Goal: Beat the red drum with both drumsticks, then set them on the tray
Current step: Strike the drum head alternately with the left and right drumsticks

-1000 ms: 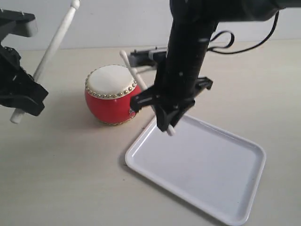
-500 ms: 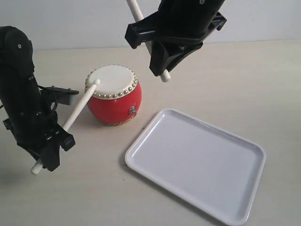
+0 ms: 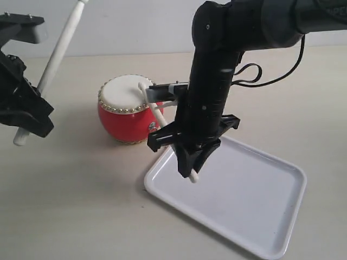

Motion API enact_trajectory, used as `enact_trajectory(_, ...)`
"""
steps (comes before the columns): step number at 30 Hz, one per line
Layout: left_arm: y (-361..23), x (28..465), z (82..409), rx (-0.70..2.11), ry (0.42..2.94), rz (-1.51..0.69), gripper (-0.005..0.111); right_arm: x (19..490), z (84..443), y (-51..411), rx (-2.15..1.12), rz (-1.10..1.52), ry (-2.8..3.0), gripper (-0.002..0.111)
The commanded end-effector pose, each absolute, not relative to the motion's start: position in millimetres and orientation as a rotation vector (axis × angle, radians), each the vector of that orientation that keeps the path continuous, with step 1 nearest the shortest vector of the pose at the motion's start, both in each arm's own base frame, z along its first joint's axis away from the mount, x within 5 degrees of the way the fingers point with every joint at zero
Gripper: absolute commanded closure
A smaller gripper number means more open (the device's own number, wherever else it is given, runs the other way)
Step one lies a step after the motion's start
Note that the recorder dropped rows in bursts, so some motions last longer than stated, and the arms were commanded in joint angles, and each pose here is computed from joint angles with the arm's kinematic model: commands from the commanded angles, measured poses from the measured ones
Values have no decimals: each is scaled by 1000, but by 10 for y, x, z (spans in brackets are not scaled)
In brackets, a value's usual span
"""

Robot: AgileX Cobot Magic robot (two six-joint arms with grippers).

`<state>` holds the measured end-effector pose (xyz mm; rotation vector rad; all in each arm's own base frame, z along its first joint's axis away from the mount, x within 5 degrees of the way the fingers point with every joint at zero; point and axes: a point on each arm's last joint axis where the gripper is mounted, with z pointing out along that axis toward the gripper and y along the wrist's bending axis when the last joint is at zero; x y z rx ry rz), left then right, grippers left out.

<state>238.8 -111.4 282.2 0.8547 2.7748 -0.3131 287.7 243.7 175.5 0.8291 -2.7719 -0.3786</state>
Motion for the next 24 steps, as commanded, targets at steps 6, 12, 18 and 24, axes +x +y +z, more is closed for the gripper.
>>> enact_trajectory(6, -1256, 2674, 2139, 881, 3013, -350, 107, 2817, 3190, 2385, 1064, -660, -3092, 108)
enact_trajectory(12, -1317, 2801, 1452, 949, 3314, -365, 107, 2643, 3632, 2240, 1135, -722, -3190, 108)
enact_trajectory(18, -1375, 2876, 1558, 960, 3288, -422, 107, 2702, 3538, 2245, 1123, -649, -3194, 108)
enact_trajectory(24, -1311, 2718, 2329, 941, 3034, -424, 107, 2911, 2877, 2415, 1030, -530, -3053, 108)
